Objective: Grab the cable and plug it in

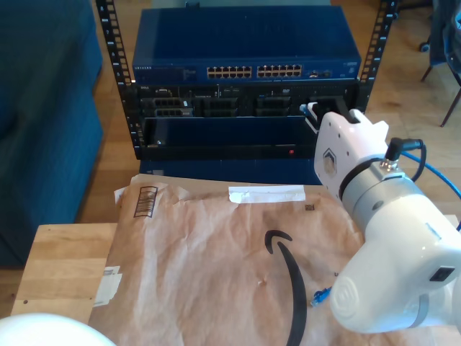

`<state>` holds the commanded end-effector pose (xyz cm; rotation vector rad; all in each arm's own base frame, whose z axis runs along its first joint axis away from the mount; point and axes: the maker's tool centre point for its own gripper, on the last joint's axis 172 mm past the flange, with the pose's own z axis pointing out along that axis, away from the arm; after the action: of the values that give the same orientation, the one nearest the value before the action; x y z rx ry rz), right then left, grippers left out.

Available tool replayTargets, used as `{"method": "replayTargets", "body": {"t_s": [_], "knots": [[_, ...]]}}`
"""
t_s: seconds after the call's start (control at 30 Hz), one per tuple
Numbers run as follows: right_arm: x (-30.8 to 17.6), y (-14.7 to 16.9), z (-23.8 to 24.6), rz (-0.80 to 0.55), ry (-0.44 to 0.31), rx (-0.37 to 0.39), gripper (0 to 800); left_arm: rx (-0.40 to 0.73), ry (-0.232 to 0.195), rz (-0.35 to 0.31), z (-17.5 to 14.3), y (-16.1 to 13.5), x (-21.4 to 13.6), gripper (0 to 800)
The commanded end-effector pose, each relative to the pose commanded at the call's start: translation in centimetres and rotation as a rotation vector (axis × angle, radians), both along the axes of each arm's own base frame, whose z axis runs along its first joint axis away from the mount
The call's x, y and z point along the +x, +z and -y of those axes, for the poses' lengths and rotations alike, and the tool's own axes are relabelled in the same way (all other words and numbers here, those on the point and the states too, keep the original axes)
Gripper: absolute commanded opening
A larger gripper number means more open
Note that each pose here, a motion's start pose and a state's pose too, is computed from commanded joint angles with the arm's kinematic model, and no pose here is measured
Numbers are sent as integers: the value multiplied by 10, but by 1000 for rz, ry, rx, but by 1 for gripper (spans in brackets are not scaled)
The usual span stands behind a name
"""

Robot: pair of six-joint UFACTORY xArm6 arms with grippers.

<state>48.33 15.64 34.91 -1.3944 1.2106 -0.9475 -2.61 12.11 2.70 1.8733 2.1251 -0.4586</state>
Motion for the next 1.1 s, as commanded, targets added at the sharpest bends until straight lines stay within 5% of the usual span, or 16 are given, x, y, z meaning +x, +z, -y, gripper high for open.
{"method": "replayTargets", "body": {"t_s": [0.1, 0.33, 1.1], "knots": [[1, -14, -9, -14, 11, -15, 0, 0, 0, 0, 0, 0, 0, 800], [7, 4, -27, 187, -14, -36, 0, 0, 0, 0, 0, 0, 0, 800], [64, 2, -15, 283, -124, -40, 0, 0, 0, 0, 0, 0, 0, 800]]}}
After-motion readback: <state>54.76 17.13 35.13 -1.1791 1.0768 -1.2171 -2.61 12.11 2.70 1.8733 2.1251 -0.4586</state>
